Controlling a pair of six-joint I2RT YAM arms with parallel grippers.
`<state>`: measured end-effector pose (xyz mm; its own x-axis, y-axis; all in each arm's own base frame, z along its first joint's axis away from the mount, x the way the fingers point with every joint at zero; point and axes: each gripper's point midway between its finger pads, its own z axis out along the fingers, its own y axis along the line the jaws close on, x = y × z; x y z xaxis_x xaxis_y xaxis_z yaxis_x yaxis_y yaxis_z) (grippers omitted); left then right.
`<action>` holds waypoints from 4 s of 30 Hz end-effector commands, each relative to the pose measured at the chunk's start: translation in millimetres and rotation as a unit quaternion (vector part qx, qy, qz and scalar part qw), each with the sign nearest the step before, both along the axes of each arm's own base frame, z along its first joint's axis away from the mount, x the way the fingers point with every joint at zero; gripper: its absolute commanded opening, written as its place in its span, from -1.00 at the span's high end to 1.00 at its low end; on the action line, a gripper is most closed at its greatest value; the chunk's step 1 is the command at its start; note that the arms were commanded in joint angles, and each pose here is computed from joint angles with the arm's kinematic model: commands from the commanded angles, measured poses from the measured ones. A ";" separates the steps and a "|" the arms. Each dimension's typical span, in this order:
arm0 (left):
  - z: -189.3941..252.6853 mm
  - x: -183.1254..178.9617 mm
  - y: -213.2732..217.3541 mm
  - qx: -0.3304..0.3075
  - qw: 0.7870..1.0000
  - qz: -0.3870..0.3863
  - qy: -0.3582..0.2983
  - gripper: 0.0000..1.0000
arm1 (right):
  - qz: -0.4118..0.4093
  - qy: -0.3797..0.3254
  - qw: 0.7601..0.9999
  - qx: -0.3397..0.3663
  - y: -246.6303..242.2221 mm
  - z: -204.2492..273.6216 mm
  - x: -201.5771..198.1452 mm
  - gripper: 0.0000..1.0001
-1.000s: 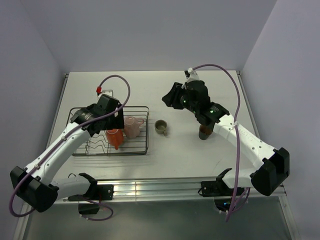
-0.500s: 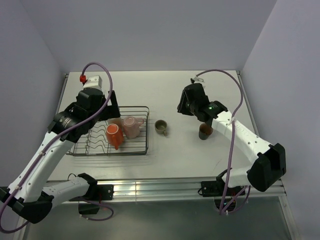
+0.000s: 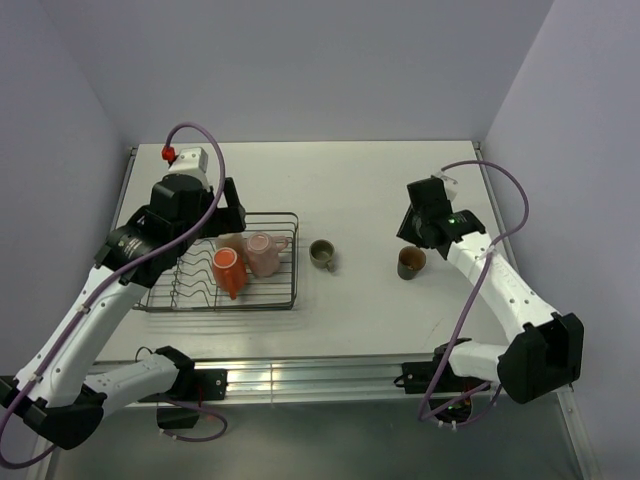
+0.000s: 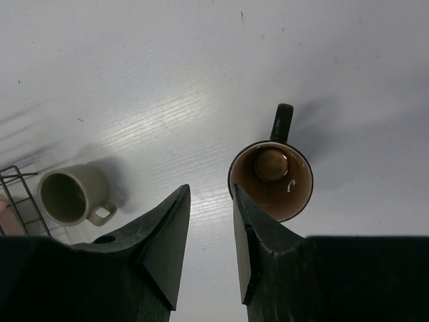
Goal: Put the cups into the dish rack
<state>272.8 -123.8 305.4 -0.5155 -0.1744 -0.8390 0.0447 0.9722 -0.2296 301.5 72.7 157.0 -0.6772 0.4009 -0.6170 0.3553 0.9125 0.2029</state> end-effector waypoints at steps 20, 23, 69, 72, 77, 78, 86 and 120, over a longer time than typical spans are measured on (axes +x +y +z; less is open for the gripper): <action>10.3 -4.9 0.7 -0.006 1.000 -0.012 -0.023 -0.98 | 0.242 -0.023 0.970 0.012 144.2 -30.8 3.0 0.13; 8.9 -4.2 -0.3 -0.004 1.000 -0.014 -0.020 -0.98 | 0.257 -0.040 0.965 0.021 160.2 -42.3 4.2 0.13; -14.5 -4.3 3.7 0.018 1.000 -0.007 0.004 -0.99 | 0.225 -0.100 0.969 -0.023 182.7 -67.3 23.9 0.19; -16.2 -4.2 3.5 0.020 1.000 -0.008 0.006 -0.98 | 0.222 -0.098 0.970 -0.024 186.5 -67.5 29.1 0.20; -18.2 -4.2 5.9 0.026 1.000 -0.004 0.009 -0.98 | 0.225 -0.083 0.970 -0.029 189.6 -72.5 33.2 0.20; -19.1 -4.4 6.4 0.028 1.000 -0.004 0.010 -0.99 | 0.225 -0.083 0.970 -0.029 189.3 -72.9 33.8 0.20; -23.3 -3.8 5.6 0.030 0.999 -0.006 0.012 -0.98 | 0.239 -0.092 0.965 -0.046 181.3 -72.2 37.3 0.20; -33.9 -4.2 6.3 0.040 0.999 -0.009 0.021 -0.98 | 0.351 -0.106 0.929 -0.050 193.9 -78.0 51.3 0.26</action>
